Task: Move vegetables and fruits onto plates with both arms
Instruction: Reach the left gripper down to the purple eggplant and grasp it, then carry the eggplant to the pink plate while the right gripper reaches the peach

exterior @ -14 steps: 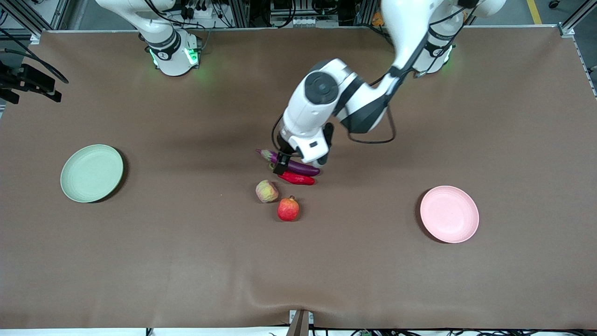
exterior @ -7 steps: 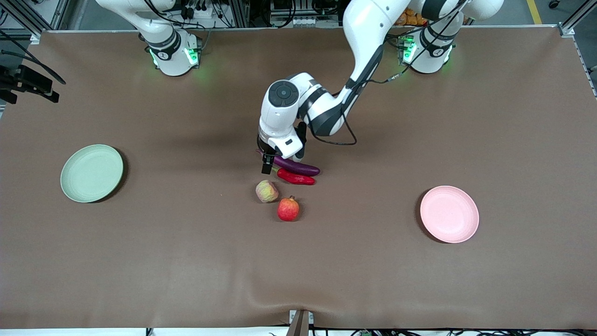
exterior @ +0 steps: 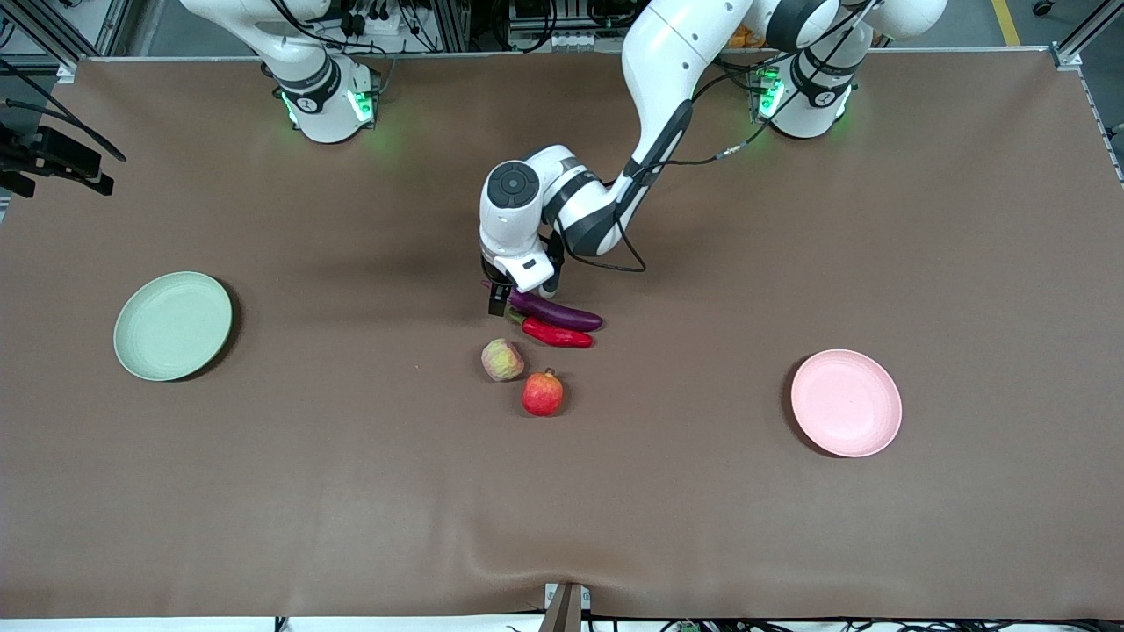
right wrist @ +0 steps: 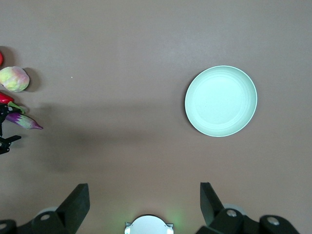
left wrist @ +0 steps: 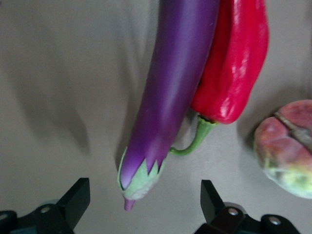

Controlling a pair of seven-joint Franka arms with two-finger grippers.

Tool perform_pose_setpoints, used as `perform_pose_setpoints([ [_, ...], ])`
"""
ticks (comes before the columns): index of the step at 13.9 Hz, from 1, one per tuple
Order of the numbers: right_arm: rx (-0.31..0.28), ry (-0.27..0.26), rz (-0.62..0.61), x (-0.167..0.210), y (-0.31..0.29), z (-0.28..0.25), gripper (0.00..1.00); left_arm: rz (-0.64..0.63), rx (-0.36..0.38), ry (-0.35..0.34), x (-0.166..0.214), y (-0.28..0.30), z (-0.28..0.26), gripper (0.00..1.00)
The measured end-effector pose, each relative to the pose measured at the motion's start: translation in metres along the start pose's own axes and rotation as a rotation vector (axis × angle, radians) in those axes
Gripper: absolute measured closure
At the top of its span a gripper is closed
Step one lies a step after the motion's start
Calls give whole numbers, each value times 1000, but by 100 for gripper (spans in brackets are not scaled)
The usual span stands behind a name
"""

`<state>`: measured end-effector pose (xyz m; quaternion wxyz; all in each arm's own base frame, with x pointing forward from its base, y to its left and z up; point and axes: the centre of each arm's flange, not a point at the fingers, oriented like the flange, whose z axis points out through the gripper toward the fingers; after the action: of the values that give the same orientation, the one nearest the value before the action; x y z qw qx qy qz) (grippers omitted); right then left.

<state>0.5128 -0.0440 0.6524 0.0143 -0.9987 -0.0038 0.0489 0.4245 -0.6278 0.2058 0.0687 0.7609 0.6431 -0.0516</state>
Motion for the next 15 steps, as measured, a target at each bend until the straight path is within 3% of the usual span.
perform_pose_setpoints([
  [7,0,0,0,0,0,0,0,54,24,41,-7,-25,36,0],
  [9,0,0,0,0,0,0,0,58,22,44,-8,-27,40,4],
  [14,1,-14,0,4,0,7,0,55,0,36,-10,-18,28,61],
  [15,1,-20,1,7,1,10,0,56,3,38,-12,-16,21,64],
])
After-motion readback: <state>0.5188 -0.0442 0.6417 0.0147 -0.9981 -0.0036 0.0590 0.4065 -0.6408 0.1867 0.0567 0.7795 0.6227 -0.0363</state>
